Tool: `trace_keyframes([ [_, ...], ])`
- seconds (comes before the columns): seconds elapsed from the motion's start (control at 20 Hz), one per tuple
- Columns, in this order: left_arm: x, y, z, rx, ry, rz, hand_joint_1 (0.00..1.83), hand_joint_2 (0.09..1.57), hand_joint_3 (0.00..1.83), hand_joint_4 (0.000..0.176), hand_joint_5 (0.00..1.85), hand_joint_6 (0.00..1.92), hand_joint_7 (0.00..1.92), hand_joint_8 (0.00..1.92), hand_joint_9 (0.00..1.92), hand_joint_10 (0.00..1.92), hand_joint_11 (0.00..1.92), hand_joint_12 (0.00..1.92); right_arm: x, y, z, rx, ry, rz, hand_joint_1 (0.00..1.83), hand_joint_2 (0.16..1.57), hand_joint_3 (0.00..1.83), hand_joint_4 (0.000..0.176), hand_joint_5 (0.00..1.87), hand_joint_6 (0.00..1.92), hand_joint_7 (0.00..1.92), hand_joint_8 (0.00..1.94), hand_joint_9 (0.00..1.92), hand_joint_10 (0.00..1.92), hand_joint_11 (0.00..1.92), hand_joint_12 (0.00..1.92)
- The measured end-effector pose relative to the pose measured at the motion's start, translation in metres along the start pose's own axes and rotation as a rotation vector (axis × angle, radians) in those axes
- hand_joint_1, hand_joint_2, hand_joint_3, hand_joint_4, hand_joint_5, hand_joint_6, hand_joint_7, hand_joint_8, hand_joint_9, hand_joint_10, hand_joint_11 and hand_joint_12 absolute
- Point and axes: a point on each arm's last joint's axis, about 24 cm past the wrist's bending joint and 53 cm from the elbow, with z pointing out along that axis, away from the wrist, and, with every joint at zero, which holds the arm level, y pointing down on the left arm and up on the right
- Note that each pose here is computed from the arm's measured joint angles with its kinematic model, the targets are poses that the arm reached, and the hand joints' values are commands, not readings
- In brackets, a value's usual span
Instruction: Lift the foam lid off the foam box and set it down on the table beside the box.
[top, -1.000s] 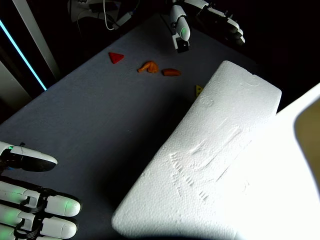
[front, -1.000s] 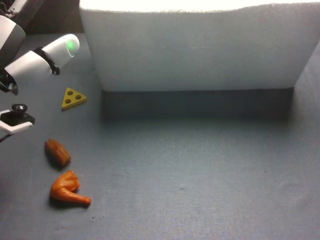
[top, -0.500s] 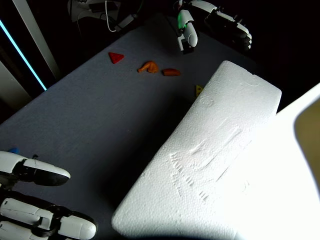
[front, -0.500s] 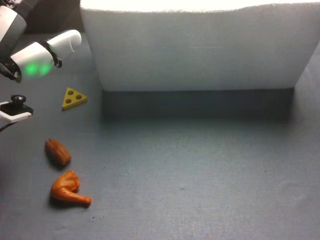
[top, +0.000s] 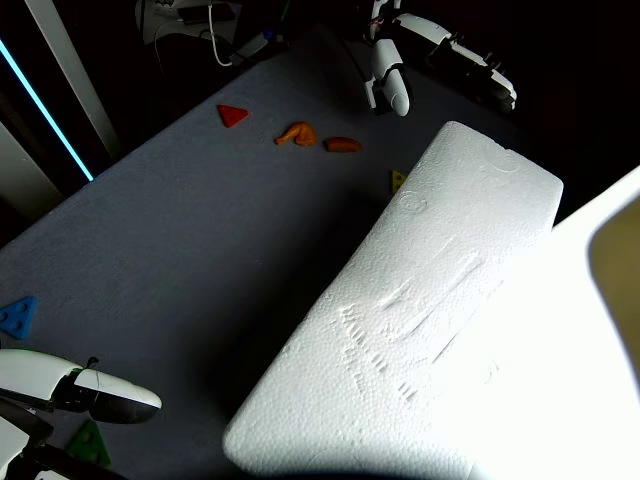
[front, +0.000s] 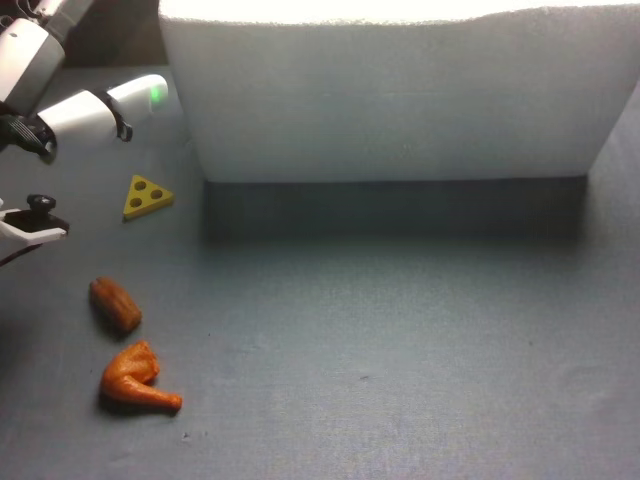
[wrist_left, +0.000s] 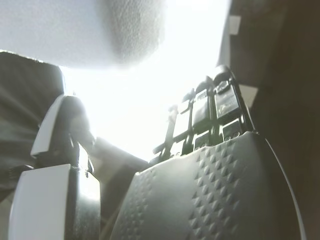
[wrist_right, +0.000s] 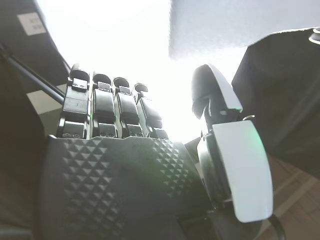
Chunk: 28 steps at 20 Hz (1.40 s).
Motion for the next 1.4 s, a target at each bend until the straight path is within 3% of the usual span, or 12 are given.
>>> trace_keyframes([
  [0.2,0.001,0.012,0.004,-0.036,0.003,-0.001,0.72,1.2,0.0,0.081,0.0,0.0,0.0,0.0,0.0,0.0,0.0,0.0,0.015,-0.015,0.004,0.045,0.039,0.003,0.61,1.28,0.0,0.0,0.0,0.0,0.0,0.0,0.0,0.0,0.0,0.0],
  [0.3,0.003,0.016,0.006,-0.05,0.005,-0.012,0.74,1.19,0.0,0.061,0.0,0.0,0.0,0.0,0.0,0.0,0.0,0.0,0.019,-0.023,0.007,0.071,0.05,0.005,0.63,1.27,0.0,0.003,0.0,0.0,0.0,0.0,0.0,0.0,0.0,0.0],
  [0.4,0.005,0.02,0.006,-0.06,0.016,-0.007,0.75,1.18,0.0,0.077,0.0,0.0,0.0,0.0,0.0,0.0,0.0,0.0,0.019,-0.027,0.009,0.084,0.053,0.007,0.65,1.26,0.0,0.001,0.0,0.0,0.0,0.0,0.0,0.0,0.0,0.0],
  [0.5,0.007,0.028,0.008,-0.085,0.019,-0.013,0.75,1.18,0.0,0.074,0.0,0.0,0.0,0.0,0.0,0.0,0.0,0.0,0.02,-0.027,0.014,0.091,0.06,-0.001,0.68,1.26,0.0,0.008,0.0,0.0,0.0,0.0,0.0,0.0,0.0,0.0],
  [0.55,0.008,0.031,0.009,-0.096,0.022,-0.014,0.74,1.18,0.0,0.084,0.0,0.0,0.0,0.0,0.0,0.0,0.0,0.0,0.02,-0.029,0.015,0.098,0.06,-0.003,0.69,1.26,0.0,0.003,0.0,0.0,0.0,0.0,0.0,0.0,0.0,0.0],
  [0.65,0.008,0.033,0.012,-0.101,0.02,-0.016,0.74,1.17,0.0,0.083,0.0,0.0,0.0,0.0,0.0,0.0,0.0,0.0,0.02,-0.031,0.019,0.103,0.057,-0.001,0.65,1.27,0.0,0.01,0.0,0.0,0.0,0.0,0.0,0.0,0.0,0.0],
  [0.75,0.01,0.038,0.014,-0.118,0.024,-0.023,0.75,1.15,0.0,0.088,0.0,0.0,0.0,0.0,0.0,0.0,0.0,0.0,0.023,-0.035,0.02,0.115,0.07,-0.005,0.63,1.26,0.0,0.003,0.0,0.0,0.0,0.0,0.0,0.0,0.0,0.0],
  [0.8,0.011,0.04,0.015,-0.125,0.025,-0.028,0.73,1.15,0.0,0.098,0.0,0.0,0.0,0.0,0.0,0.0,0.0,0.0,0.024,-0.036,0.021,0.123,0.071,-0.003,0.63,1.26,0.0,0.008,0.0,0.0,0.0,0.0,0.0,0.0,0.0,0.0],
  [0.9,0.016,0.043,0.016,-0.132,0.037,-0.033,0.74,1.17,0.0,0.07,0.0,0.0,0.0,0.0,0.0,0.0,0.0,0.0,0.027,-0.037,0.022,0.126,0.079,-0.004,0.63,1.25,0.0,0.0,0.0,0.0,0.0,0.0,0.0,0.0,0.0,0.0],
  [1.05,0.024,0.047,0.016,-0.137,0.049,-0.042,0.74,1.16,0.0,0.057,0.0,0.0,0.0,0.0,0.0,0.0,0.0,0.0,0.031,-0.038,0.023,0.128,0.092,-0.006,0.65,1.25,0.0,0.0,0.0,0.0,0.0,0.0,0.0,0.0,0.0,0.0],
  [1.3,0.03,0.046,0.02,-0.138,0.068,-0.041,0.73,1.17,0.0,0.077,0.0,0.0,0.0,0.0,0.0,0.0,0.0,0.0,0.039,-0.032,0.026,0.112,0.108,-0.006,0.63,1.23,0.0,0.0,0.0,0.0,0.0,0.0,0.0,0.0,0.0,0.0],
  [1.4,0.031,0.046,0.019,-0.138,0.071,-0.042,0.74,1.17,0.0,0.076,0.0,0.0,0.0,0.0,0.0,0.0,0.0,0.0,0.04,-0.029,0.028,0.105,0.112,-0.006,0.63,1.23,0.0,0.0,0.0,0.0,0.0,0.0,0.0,0.0,0.0,0.0],
])
